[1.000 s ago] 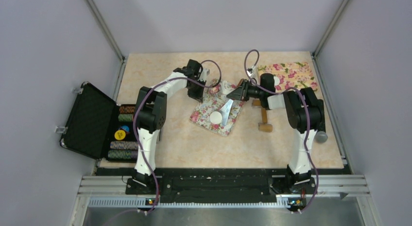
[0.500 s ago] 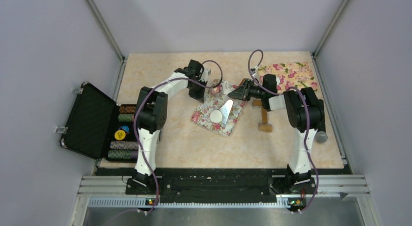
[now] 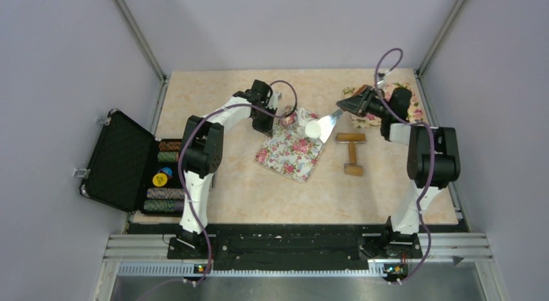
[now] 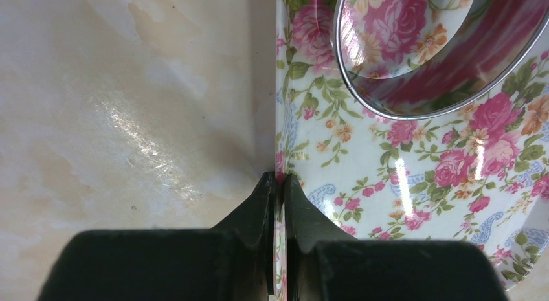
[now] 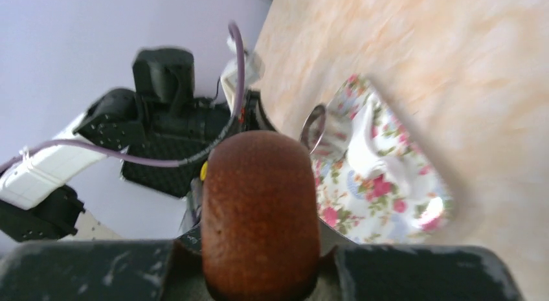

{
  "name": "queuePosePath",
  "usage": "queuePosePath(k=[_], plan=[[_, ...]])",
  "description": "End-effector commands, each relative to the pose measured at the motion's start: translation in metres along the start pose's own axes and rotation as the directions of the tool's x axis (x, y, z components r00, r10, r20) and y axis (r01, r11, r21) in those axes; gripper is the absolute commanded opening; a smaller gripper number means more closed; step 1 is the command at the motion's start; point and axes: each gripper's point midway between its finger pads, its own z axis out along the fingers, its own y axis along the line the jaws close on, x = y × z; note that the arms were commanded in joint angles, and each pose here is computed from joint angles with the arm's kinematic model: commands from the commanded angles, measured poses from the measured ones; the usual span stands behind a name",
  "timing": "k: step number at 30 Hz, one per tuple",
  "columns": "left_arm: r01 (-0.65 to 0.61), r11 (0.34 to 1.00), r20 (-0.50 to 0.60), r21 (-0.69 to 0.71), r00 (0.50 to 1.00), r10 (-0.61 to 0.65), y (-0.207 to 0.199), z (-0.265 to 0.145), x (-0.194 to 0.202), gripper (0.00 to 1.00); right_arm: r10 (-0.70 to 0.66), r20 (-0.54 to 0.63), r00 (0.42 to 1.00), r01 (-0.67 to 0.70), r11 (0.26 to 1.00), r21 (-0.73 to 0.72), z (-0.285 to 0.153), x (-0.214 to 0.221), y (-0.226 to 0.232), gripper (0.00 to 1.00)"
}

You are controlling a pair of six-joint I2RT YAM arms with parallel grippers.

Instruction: Roll out the dumpling wrappers from the dough

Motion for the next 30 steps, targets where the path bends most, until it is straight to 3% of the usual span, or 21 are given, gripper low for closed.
queuePosePath(k=[1,9,13,23,30], plan=[[-0.008,1.0,-0.033,-0.016,0.999,0.008,0.005,0.004,0.014,0.0,-0.192,0.135,0.972,0.186,0.981,0.051,-0.057,-0.064,0.025,0.0],[-0.006,1.0,-0.024,0.006,1.0,0.006,0.0,0.0,0.013,0.0,-0.245,0.379,0.893,0.155,0.955,0.252,-0.162,-0.149,-0.003,0.0],[-0.008,1.0,-0.017,0.005,1.0,0.008,0.0,-0.003,0.014,0.0,-0.363,0.426,0.829,0.138,0.87,0.473,-0.212,-0.186,-0.033,0.0],[-0.005,1.0,-0.007,0.017,1.0,0.005,-0.001,-0.004,0.01,0.0,-0.625,0.362,0.692,0.127,0.599,0.791,-0.274,-0.236,-0.05,0.0],[-0.003,1.0,-0.01,0.018,1.0,0.003,-0.002,-0.003,0.011,0.0,-0.759,0.201,0.619,0.156,0.37,0.916,-0.278,-0.258,-0.051,0.0]])
